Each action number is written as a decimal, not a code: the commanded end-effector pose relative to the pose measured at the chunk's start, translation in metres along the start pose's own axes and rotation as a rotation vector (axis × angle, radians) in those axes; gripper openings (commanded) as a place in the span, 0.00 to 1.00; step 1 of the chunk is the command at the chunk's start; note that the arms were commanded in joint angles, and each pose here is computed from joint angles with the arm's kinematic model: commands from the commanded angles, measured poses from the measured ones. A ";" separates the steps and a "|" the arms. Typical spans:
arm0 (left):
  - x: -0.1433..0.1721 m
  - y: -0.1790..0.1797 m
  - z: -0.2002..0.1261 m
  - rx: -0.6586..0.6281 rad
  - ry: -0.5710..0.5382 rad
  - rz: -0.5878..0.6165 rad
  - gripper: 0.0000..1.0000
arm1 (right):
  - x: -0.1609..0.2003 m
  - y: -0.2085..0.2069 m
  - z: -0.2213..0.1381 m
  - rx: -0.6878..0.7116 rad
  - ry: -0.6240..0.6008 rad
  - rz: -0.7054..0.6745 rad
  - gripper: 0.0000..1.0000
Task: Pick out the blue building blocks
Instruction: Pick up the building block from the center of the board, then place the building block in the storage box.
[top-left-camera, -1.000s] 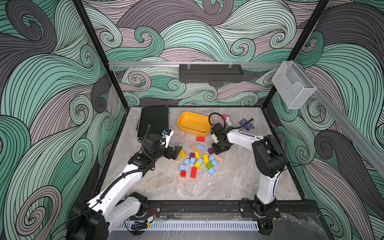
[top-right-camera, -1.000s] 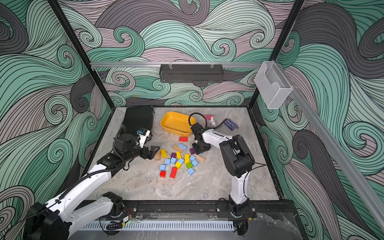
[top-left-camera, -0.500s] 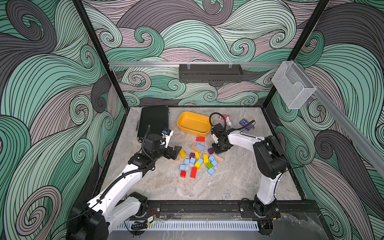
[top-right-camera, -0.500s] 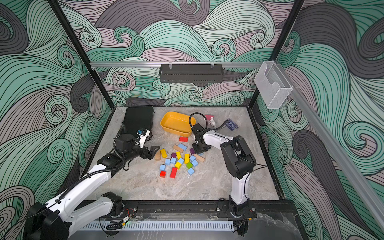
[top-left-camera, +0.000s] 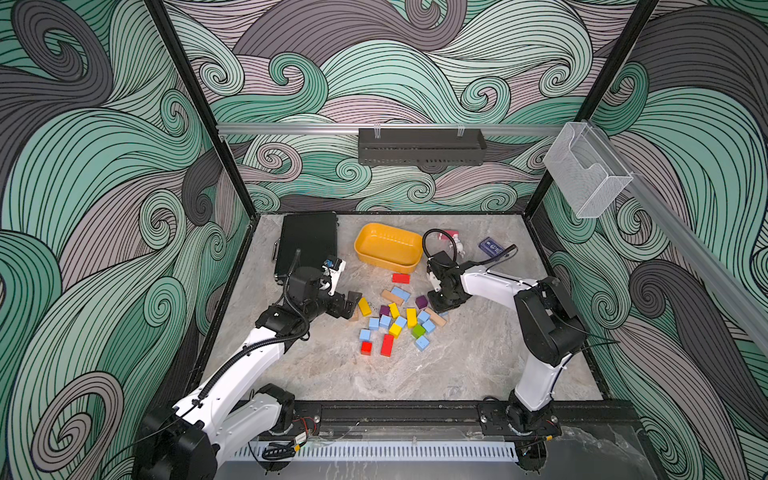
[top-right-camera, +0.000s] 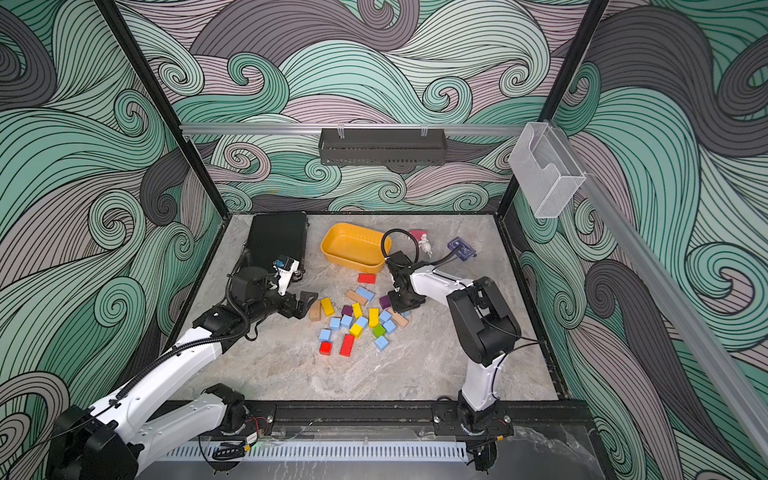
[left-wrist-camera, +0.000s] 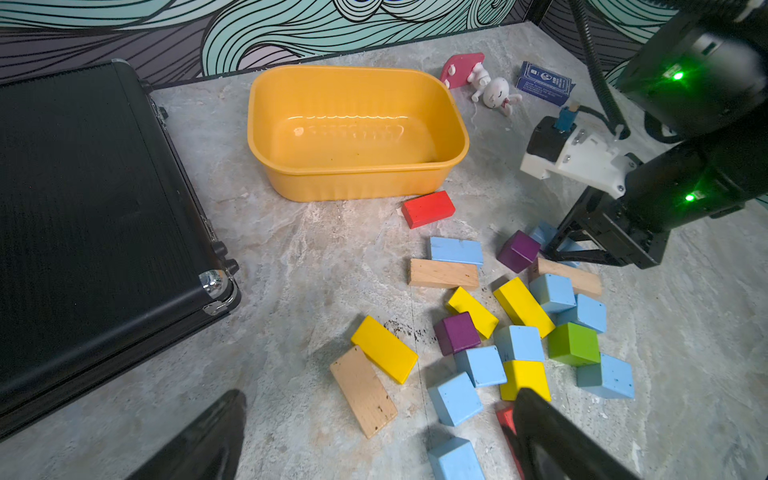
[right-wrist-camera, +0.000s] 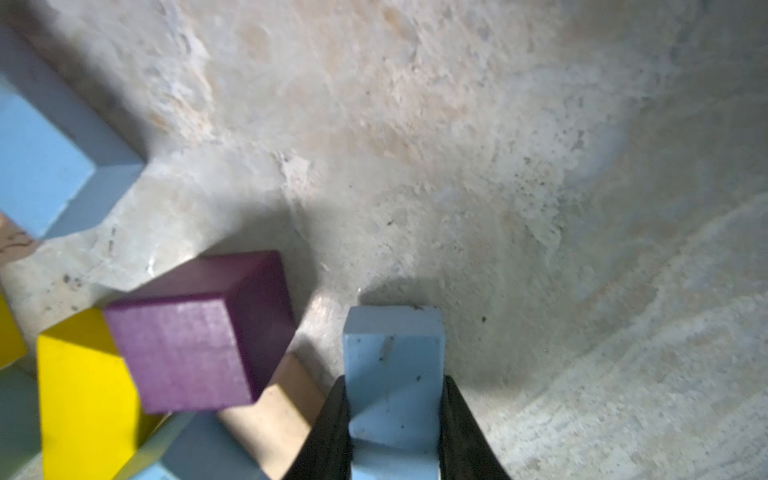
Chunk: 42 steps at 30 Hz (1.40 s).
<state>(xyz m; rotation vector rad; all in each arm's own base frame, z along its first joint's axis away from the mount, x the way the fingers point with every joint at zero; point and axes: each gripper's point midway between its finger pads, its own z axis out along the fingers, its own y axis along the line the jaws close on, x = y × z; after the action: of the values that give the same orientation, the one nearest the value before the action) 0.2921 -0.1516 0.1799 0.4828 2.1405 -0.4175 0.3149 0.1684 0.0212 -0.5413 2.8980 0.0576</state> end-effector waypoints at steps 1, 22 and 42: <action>-0.028 -0.002 -0.016 -0.011 -0.063 0.002 0.99 | -0.002 0.004 -0.024 -0.022 -0.048 0.020 0.00; -0.086 -0.001 -0.043 -0.052 -0.137 0.042 0.99 | -0.065 0.036 -0.168 -0.231 -0.371 0.024 0.00; -0.063 0.025 -0.004 -0.121 -0.013 0.013 0.99 | -0.173 0.037 -0.112 -0.139 -0.311 0.067 0.00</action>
<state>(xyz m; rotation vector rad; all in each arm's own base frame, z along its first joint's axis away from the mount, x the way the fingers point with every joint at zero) 0.3265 -0.1406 0.2236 0.4340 2.1457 -0.2822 0.4295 0.2558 0.1731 -0.4396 2.5904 0.3823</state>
